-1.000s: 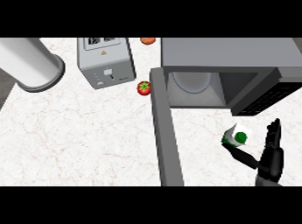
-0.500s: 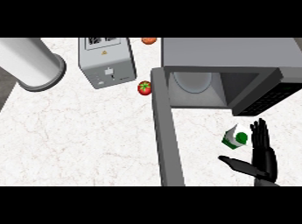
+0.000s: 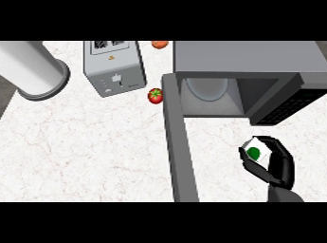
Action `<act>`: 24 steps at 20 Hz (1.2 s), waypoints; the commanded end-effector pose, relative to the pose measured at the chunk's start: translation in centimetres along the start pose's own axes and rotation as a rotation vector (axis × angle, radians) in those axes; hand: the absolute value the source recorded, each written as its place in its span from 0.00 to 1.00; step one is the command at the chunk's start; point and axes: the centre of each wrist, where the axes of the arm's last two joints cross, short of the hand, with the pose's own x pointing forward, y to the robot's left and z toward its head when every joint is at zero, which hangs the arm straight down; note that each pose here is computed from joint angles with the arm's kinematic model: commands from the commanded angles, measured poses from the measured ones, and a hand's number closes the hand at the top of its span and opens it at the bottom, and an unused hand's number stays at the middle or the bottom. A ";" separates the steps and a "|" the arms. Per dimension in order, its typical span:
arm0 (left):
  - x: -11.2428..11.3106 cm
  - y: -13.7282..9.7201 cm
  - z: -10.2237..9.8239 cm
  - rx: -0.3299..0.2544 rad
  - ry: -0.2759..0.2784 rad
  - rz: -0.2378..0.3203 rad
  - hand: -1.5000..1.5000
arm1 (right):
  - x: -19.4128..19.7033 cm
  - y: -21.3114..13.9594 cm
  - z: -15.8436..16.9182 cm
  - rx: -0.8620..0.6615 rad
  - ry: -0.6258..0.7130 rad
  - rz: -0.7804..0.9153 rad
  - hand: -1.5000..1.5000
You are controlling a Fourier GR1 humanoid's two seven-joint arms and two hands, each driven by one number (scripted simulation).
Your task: Pick up the milk, place it into the microwave and close the microwave
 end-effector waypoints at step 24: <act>0.0 1.3 0.1 0.001 0.009 0.013 0.00 | 11.2 3.0 -8.3 0.446 -0.182 -0.179 1.00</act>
